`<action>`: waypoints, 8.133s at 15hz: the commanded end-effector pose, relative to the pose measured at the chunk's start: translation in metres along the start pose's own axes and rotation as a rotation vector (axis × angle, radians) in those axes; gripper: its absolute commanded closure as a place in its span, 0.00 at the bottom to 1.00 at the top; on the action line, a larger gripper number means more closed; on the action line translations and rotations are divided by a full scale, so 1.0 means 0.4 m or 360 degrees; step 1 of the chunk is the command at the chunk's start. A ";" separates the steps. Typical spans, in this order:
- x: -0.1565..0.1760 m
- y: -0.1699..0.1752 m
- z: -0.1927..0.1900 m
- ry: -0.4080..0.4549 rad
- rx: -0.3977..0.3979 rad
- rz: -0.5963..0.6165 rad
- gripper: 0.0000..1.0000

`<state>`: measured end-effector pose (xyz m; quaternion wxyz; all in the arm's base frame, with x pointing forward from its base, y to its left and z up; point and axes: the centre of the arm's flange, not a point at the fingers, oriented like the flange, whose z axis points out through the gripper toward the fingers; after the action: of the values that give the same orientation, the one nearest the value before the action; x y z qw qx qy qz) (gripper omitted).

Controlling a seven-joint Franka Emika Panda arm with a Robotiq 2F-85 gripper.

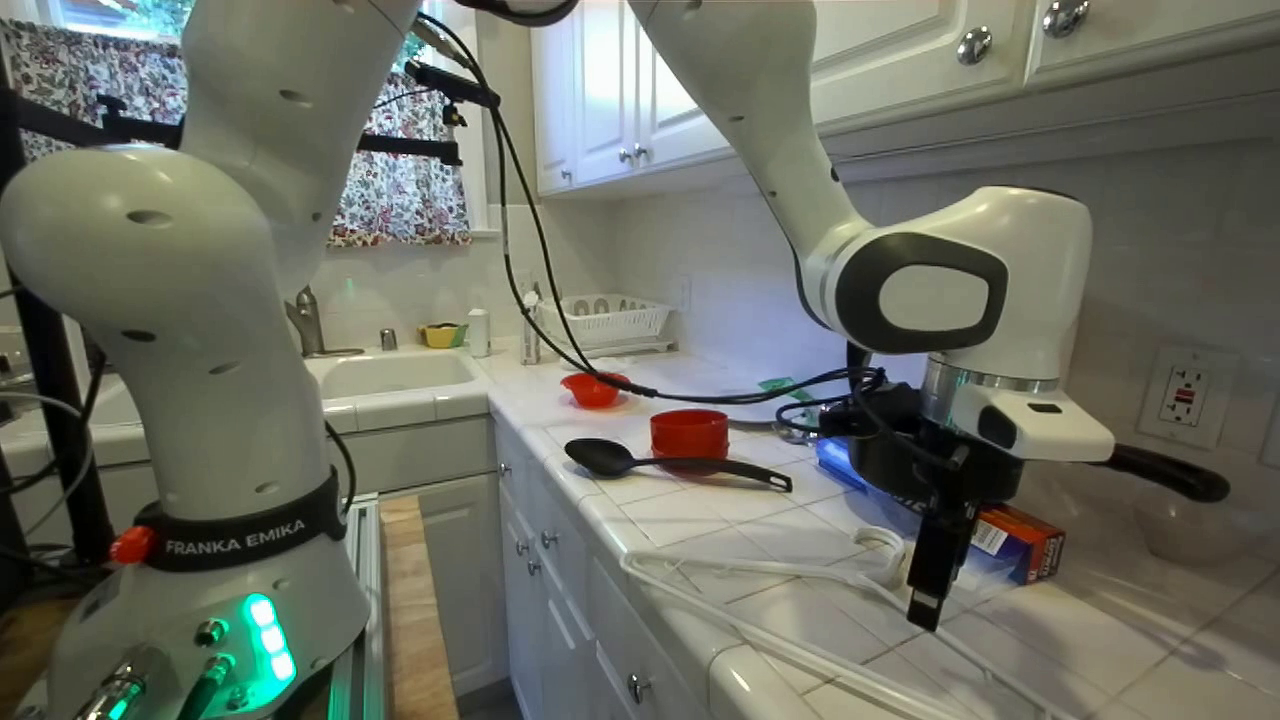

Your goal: Put the hangers on the top right knob of the cabinet

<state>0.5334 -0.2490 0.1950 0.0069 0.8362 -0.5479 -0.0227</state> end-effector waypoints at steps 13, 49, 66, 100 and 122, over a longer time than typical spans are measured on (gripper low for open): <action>-0.001 -0.034 0.067 0.0056 -0.0011 0.0071 0.29; -0.064 -0.016 -0.162 0.0009 0.0192 0.0009 0.96; -0.165 0.078 -0.424 0.0183 0.0602 0.0038 0.96; -0.230 0.324 -0.947 0.0689 0.1231 0.0298 0.96; -0.129 0.274 -1.060 0.0790 0.1477 0.0484 0.96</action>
<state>0.4141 -0.2443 0.6216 -0.2109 0.6598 -0.5906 0.4140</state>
